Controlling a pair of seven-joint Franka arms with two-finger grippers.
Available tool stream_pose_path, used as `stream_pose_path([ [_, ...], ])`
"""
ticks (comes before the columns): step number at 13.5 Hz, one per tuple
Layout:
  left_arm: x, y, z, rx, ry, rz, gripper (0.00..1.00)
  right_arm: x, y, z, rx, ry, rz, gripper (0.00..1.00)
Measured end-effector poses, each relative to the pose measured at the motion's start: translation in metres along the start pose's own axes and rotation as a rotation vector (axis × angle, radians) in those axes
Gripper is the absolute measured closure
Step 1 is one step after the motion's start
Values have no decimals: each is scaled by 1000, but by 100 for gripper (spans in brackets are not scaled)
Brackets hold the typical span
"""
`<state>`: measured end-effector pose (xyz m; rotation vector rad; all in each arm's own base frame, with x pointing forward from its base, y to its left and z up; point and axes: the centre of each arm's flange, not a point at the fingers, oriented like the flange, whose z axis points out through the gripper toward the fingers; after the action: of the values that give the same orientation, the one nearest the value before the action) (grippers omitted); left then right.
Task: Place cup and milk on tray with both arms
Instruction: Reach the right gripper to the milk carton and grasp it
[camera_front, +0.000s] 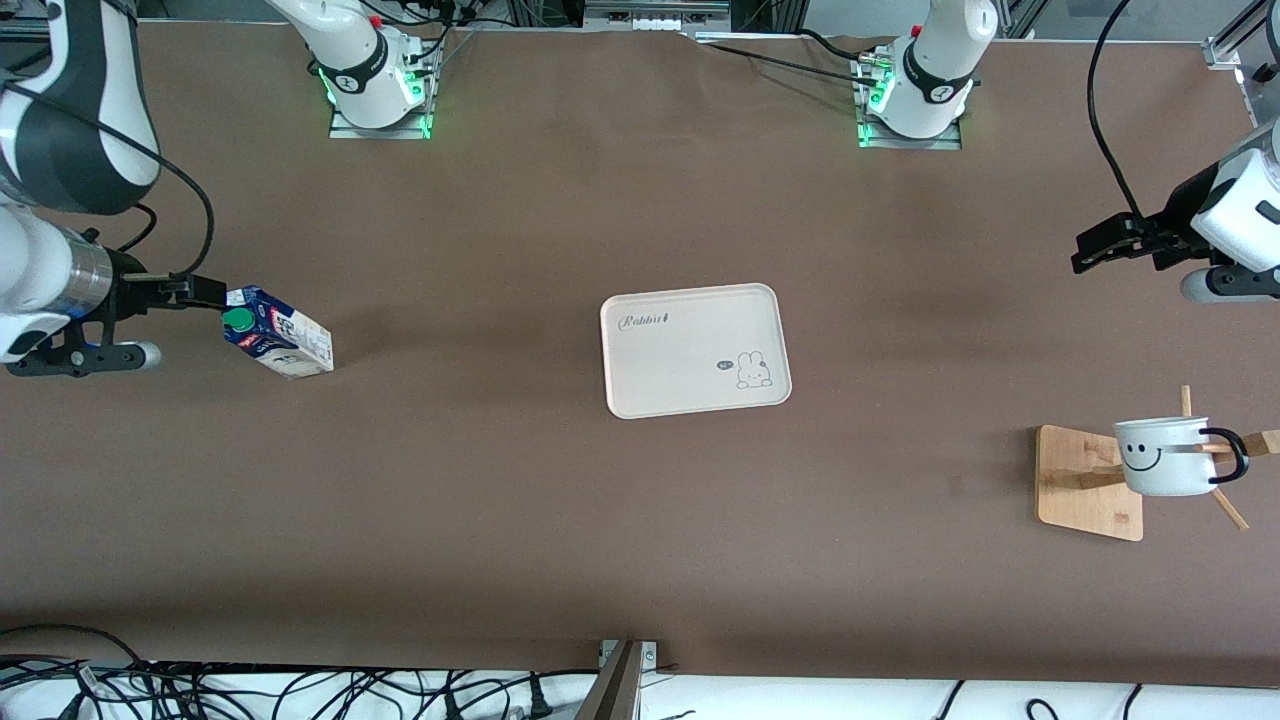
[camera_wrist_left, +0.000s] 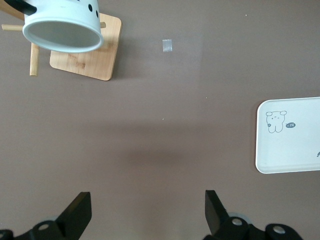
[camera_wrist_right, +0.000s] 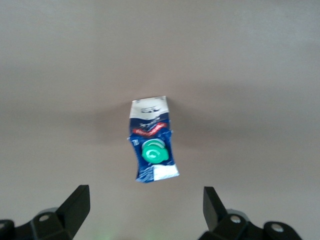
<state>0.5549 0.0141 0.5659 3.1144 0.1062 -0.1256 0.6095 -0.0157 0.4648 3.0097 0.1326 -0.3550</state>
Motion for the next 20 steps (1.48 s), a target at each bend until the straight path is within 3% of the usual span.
stream_pose_path([
  [7, 0, 0, 0, 0, -1, -1, 0, 0, -7, 67, -8, -34, -20, 0],
  [12, 0, 0, 0, 0, -1, -1, 0, -4, -9, 112, -3, -26, -26, 0],
  [20, 0, 0, 1, 0, -2, -1, 0, -16, 6, 126, 6, -34, -47, 0],
])
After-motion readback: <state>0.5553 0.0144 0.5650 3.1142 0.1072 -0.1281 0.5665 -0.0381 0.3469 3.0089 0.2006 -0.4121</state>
